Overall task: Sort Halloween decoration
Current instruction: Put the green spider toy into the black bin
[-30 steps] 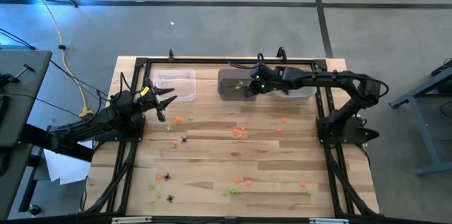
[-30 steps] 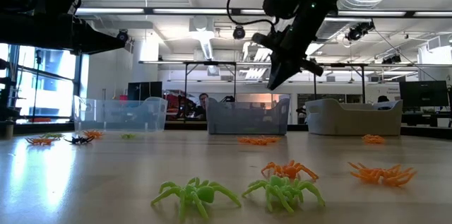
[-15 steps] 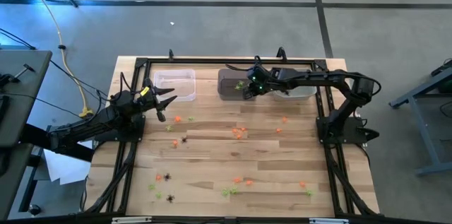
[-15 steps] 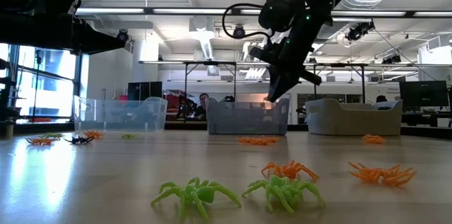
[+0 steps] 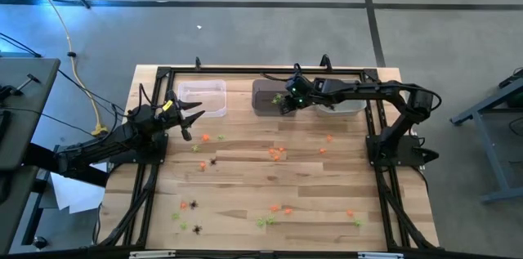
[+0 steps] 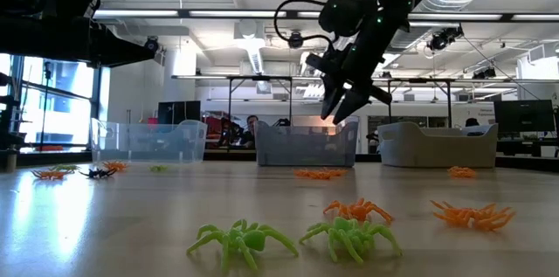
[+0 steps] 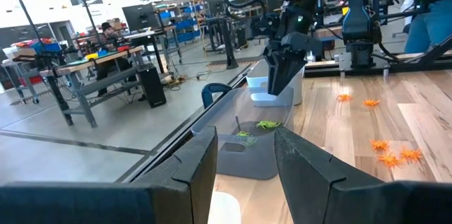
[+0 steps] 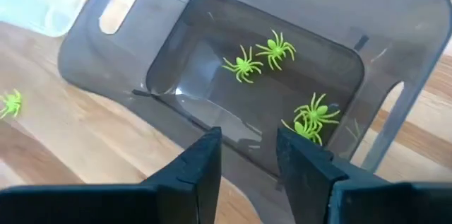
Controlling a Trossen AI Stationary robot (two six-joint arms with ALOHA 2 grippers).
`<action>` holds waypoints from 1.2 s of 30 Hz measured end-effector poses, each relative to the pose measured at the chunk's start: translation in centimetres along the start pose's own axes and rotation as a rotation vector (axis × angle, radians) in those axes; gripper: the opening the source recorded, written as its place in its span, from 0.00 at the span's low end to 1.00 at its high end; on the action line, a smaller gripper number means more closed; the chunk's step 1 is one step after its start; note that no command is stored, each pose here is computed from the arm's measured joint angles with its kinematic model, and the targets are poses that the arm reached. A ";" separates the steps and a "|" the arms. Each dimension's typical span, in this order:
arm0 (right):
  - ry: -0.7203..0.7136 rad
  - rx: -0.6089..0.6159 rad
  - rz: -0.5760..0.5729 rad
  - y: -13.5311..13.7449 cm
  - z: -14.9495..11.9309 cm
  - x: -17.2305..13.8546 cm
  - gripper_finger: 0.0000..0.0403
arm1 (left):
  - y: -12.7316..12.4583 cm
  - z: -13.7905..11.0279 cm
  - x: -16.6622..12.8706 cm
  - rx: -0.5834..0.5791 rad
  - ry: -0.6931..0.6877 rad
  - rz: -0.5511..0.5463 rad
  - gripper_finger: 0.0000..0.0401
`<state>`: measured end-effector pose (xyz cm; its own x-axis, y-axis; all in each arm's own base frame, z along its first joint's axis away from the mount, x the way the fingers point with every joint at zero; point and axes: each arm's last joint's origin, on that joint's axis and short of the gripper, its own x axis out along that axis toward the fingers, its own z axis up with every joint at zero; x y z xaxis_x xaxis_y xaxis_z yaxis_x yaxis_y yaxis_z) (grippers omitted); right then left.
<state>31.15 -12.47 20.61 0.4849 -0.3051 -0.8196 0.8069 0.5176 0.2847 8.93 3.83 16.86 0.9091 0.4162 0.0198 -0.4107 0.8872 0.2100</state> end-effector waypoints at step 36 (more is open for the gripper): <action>0.288 0.134 0.258 21.0 -31.7 -7.2 0.32 | 0.0 0.0 0.0 0.000 0.000 0.000 0.33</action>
<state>33.88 25.98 16.75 0.5781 0.0667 -0.8132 0.7175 0.4331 0.5456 8.93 3.83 16.86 0.9091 0.4162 0.0200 -0.4108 0.8872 0.2100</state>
